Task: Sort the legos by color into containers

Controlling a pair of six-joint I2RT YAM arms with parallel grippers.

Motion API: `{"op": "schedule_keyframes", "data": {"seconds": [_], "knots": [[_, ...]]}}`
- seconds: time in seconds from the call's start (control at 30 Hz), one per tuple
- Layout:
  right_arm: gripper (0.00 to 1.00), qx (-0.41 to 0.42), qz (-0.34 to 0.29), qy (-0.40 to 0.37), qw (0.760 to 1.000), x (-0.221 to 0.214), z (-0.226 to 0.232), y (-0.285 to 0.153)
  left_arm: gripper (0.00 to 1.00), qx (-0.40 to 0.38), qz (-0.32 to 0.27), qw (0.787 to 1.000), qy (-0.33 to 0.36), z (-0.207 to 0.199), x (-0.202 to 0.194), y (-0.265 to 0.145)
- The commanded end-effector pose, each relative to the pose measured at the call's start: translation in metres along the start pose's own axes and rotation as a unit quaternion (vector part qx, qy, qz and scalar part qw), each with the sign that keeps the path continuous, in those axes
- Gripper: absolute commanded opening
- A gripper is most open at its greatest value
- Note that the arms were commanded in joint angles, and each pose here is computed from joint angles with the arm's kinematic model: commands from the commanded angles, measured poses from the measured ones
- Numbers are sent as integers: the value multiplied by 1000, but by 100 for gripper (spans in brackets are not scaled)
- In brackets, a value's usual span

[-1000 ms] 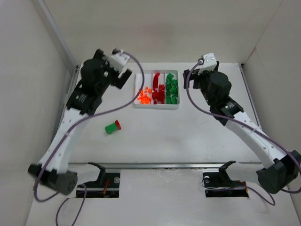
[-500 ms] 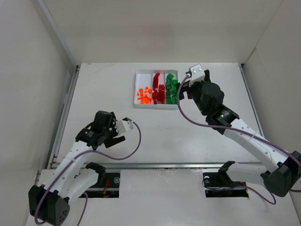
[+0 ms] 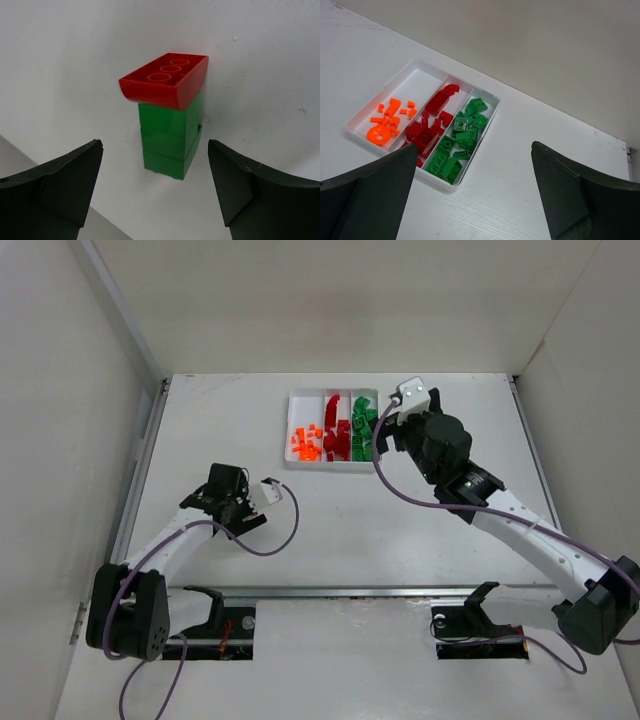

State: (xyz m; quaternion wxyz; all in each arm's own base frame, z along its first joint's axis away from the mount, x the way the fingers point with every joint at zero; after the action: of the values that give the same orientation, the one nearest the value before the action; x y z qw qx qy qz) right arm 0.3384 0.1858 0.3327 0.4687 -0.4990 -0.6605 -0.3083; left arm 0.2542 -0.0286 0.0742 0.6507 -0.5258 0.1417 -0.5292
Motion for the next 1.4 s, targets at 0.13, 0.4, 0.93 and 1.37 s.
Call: {"op": "schedule_keyframes", "data": {"seconds": [0.13,0.4,0.93,1.37], "knots": [[100,17,-15,5,1000,11,11,15,62,-75,-10,997,12,-1,14,18],[100,16,-3,-4,1000,5,15,24,0,-128,-22,991,23,-16,17,15],[100,378,-162,-5,911,63,98,3,0,-196,-352,915,-1,25,179,-117],[94,539,-193,1,820,74,170,-15,0,-280,-398,873,19,0,209,-150]]}}
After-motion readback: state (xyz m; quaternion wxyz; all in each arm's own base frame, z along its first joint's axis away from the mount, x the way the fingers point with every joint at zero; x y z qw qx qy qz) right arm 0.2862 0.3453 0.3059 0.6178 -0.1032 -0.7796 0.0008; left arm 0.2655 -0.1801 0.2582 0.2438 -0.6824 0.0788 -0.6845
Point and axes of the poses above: each gripper's point midway between its finger pads, its own y axis out along the fingers, its own z axis along the line the jaws close on, x = y × z, the point moved 2 cm from there along -y, back along the fingers, and after that the axes turned 7 degrees about -y, right-handed, at the moved point
